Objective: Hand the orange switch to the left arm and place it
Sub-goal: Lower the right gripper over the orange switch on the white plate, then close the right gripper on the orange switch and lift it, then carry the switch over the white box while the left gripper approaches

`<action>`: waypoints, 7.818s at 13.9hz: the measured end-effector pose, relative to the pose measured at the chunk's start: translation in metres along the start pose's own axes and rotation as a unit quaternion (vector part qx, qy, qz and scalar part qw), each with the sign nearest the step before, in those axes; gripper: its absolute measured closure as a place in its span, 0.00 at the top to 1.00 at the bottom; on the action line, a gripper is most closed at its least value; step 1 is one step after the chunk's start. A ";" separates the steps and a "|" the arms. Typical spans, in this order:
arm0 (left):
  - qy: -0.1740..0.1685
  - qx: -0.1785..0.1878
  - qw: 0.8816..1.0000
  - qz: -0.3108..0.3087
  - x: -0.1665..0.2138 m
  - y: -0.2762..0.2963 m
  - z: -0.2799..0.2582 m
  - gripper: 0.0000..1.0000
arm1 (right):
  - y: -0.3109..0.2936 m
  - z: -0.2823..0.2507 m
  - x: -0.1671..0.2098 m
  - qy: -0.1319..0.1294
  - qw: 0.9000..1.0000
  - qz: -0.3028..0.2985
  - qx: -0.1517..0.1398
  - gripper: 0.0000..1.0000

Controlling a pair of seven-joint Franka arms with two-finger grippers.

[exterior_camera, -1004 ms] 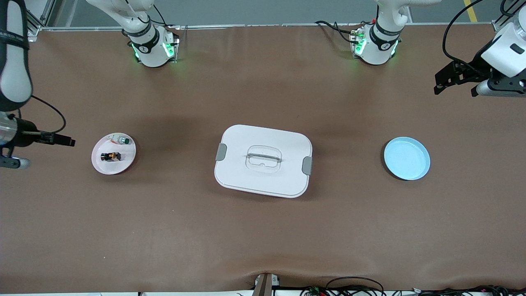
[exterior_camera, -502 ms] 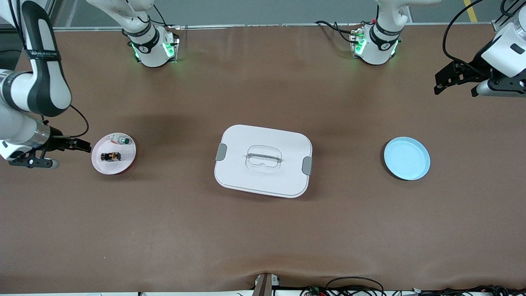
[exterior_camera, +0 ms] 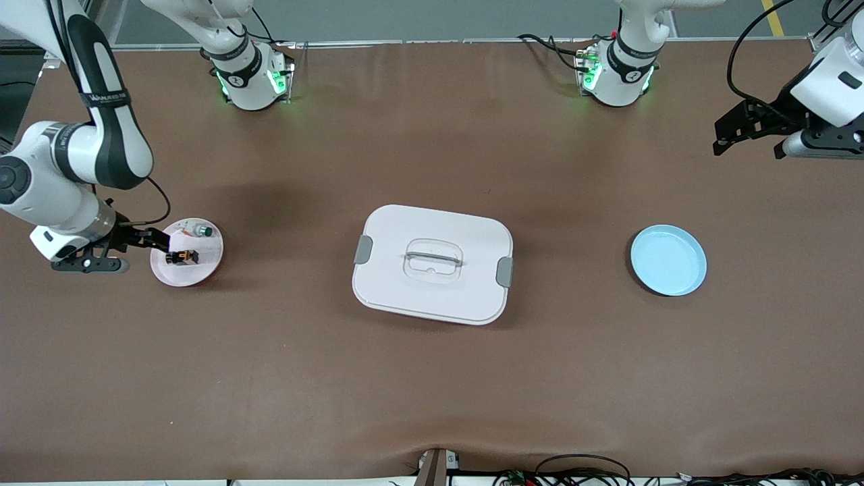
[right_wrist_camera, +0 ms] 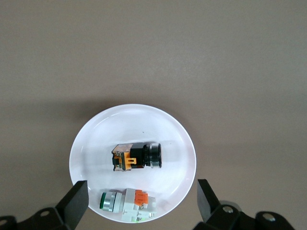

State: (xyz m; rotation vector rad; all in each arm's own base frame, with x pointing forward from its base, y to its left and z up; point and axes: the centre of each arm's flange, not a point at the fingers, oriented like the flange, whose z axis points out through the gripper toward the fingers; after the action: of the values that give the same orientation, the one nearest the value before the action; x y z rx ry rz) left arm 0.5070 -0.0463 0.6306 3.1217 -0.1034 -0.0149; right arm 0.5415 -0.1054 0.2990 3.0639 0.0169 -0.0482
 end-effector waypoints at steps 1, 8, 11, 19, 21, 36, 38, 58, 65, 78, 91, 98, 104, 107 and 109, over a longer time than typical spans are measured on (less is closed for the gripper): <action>0.000 0.000 1.000 0.000 0.000 0.000 0.000 1.00 | -0.001 0.005 -0.003 0.001 1.000 -0.001 0.000 1.00; 0.000 0.000 1.000 0.000 0.000 0.000 0.000 1.00 | -0.007 0.040 -0.008 0.025 1.000 -0.005 0.000 1.00; 0.000 0.000 1.000 0.000 0.000 0.000 0.000 1.00 | -0.010 0.065 -0.006 0.030 0.999 -0.012 -0.002 1.00; 0.001 0.000 1.000 0.000 0.000 0.000 -0.001 1.00 | -0.013 0.107 -0.008 0.020 1.000 -0.023 -0.004 1.00; 0.001 0.000 1.000 0.000 0.000 0.000 -0.001 1.00 | -0.013 0.110 -0.008 0.018 1.000 -0.023 -0.003 1.00; 0.001 0.000 1.000 0.000 0.000 0.000 -0.001 1.00 | -0.012 0.121 -0.012 0.007 0.999 -0.031 -0.002 1.00; 0.001 0.000 1.000 0.000 0.000 0.000 -0.001 1.00 | -0.012 0.121 -0.012 0.007 0.999 -0.033 -0.002 1.00; 0.000 0.000 1.000 0.000 0.000 -0.001 0.000 1.00 | -0.002 0.117 -0.008 -0.012 1.000 -0.023 0.002 0.73; 0.000 0.000 1.000 0.000 0.001 -0.001 0.000 1.00 | 0.007 0.071 0.022 -0.074 0.991 0.066 0.086 0.73; -0.001 0.000 1.000 -0.001 0.002 -0.001 0.001 1.00 | -0.158 -0.090 0.071 -0.159 0.933 0.296 0.132 0.73; 0.010 -0.020 1.000 0.003 0.002 0.006 -0.010 1.00 | -0.367 -0.213 0.056 -0.172 0.855 0.458 0.173 0.73; -0.005 -0.058 0.998 0.004 -0.002 0.015 -0.010 1.00 | -0.398 -0.211 0.060 -0.198 0.820 0.506 0.180 0.73; -0.024 -0.124 0.992 0.008 -0.002 0.031 -0.005 1.00 | -0.436 -0.228 0.075 -0.202 0.763 0.580 0.201 0.73; -0.049 -0.177 0.983 0.013 0.003 0.046 0.006 1.00 | -0.484 -0.229 0.075 -0.199 0.724 0.615 0.241 0.73; -0.069 -0.218 0.973 0.016 0.009 0.058 0.017 1.00 | -0.515 -0.226 0.075 -0.203 0.704 0.632 0.252 0.73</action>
State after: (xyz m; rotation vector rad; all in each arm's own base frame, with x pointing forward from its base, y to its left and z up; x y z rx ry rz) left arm 0.5117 -0.1049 0.6144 2.6755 -0.1315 -0.2225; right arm 0.6167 0.4261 0.4818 2.6101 -2.3378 -0.6978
